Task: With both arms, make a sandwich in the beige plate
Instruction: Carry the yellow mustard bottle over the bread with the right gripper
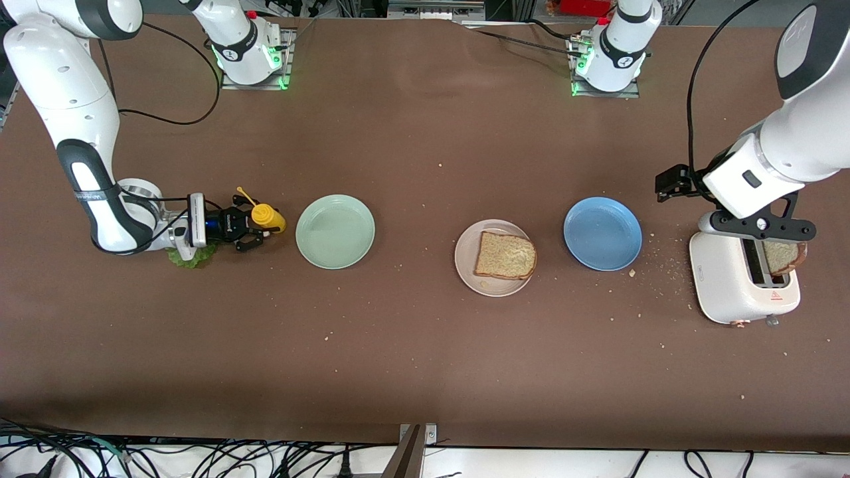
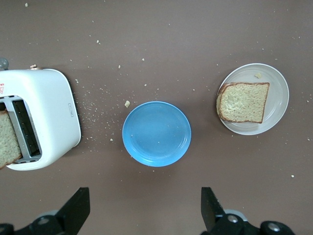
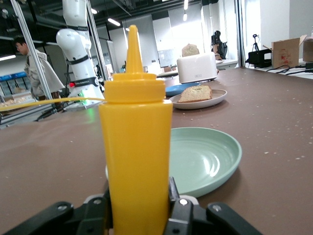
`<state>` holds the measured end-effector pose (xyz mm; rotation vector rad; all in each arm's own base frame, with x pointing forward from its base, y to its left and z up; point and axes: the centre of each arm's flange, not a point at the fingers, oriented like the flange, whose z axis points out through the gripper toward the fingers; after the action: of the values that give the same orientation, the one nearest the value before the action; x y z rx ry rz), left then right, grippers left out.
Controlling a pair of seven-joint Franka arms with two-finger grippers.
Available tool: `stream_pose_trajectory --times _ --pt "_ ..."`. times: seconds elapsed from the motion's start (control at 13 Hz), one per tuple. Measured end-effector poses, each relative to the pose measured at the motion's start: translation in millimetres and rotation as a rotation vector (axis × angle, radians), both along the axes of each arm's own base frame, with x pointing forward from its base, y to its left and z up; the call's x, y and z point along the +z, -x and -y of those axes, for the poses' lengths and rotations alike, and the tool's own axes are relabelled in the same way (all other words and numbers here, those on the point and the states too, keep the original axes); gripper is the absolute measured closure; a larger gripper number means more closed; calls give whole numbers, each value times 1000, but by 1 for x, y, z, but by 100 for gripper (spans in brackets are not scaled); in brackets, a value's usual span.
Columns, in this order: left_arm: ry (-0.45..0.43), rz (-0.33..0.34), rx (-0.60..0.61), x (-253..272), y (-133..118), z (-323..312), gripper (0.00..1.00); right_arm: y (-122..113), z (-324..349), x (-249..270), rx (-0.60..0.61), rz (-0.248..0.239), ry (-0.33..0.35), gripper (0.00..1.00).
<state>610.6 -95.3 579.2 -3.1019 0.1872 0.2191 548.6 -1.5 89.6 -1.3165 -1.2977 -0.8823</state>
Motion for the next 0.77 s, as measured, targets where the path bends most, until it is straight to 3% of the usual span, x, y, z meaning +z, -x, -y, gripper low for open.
stream_pose_trajectory --times 0.23,0.39,0.54,0.77 --pt "28 3 -3 6 15 9 0 -31 -21 40 -21 -6 113 70" --pt "46 59 32 8 24 0 0 -49 -38 76 -54 -30 190 76" --pt "34 83 58 8 31 -13 0 -63 -57 103 -92 -49 258 90" --pt "20 73 59 8 47 -14 0 -82 -112 142 -163 -62 376 91"
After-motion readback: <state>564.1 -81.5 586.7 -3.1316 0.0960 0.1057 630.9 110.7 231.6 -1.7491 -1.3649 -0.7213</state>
